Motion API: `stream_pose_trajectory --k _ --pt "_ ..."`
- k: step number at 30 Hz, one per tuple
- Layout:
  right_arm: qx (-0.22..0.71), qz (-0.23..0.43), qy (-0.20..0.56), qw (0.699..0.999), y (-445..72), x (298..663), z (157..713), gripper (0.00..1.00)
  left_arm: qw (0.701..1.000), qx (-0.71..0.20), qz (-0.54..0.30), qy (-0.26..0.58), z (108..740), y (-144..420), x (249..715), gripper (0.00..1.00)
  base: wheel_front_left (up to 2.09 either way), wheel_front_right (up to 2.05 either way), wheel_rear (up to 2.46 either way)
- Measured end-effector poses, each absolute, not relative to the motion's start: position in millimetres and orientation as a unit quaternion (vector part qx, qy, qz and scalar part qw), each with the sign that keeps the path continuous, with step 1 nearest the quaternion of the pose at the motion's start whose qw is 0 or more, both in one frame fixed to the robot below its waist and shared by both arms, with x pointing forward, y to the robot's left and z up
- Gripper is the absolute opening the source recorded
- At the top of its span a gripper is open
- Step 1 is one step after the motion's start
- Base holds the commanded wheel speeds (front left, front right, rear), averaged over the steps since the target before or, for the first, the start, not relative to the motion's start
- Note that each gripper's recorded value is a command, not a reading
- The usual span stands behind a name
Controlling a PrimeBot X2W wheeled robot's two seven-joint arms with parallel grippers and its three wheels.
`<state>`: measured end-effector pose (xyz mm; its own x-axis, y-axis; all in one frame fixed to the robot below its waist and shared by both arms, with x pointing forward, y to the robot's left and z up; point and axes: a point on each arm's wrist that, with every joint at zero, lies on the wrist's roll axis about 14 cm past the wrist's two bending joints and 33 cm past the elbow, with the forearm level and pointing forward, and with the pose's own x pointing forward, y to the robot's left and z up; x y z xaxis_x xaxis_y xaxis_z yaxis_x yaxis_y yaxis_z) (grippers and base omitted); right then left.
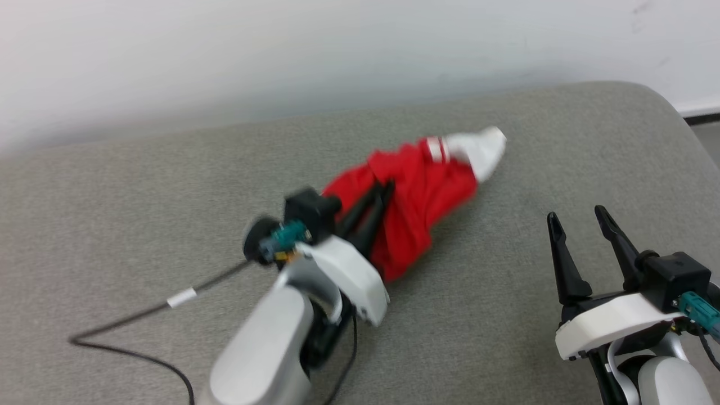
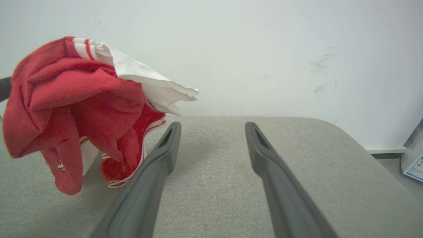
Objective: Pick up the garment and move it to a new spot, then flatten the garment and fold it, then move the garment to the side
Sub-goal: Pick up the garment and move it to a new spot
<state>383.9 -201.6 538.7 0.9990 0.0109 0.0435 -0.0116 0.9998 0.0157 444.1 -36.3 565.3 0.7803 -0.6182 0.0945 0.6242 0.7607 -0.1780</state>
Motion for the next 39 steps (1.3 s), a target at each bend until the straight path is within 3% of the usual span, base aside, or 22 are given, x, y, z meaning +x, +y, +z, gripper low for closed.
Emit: stream_pose_trajectory --k 9,10,11,12,21,25,32,39 --pt "0.016 -0.012 0.002 1.0 -213 382 521 1.0 0.907 -0.099 -0.364 0.185 432 -57 367 0.0 0.0 0.0 0.0" --pt "0.017 -0.011 0.002 1.0 -212 383 520 1.0 0.906 -0.103 -0.363 0.195 427 -56 362 0.23 0.0 0.0 0.0" --pt "0.018 -0.007 0.002 1.0 -209 385 520 1.0 0.906 -0.108 -0.361 0.195 426 -55 359 0.76 0.0 0.0 0.0" --pt "0.019 -0.004 0.003 1.0 -207 386 519 1.0 0.906 -0.109 -0.361 0.193 426 -55 357 1.0 0.0 0.0 0.0" --pt "0.022 0.02 -0.009 1.0 -191 388 527 1.0 0.944 -0.135 -0.3 0.013 510 -27 387 1.0 0.0 0.0 0.0" --pt "0.023 0.031 -0.012 0.999 -183 384 531 1.0 0.968 -0.106 -0.223 -0.05 541 21 403 1.0 0.0 0.0 0.0" --pt "0.029 0.036 -0.014 0.999 -180 373 534 1.0 0.989 -0.081 -0.101 -0.071 547 107 404 1.0 0.0 0.0 0.0" --pt "0.026 0.028 0.001 0.999 -186 360 528 1.0 0.995 -0.066 -0.047 -0.052 531 154 388 1.0 0.0 0.0 0.0"
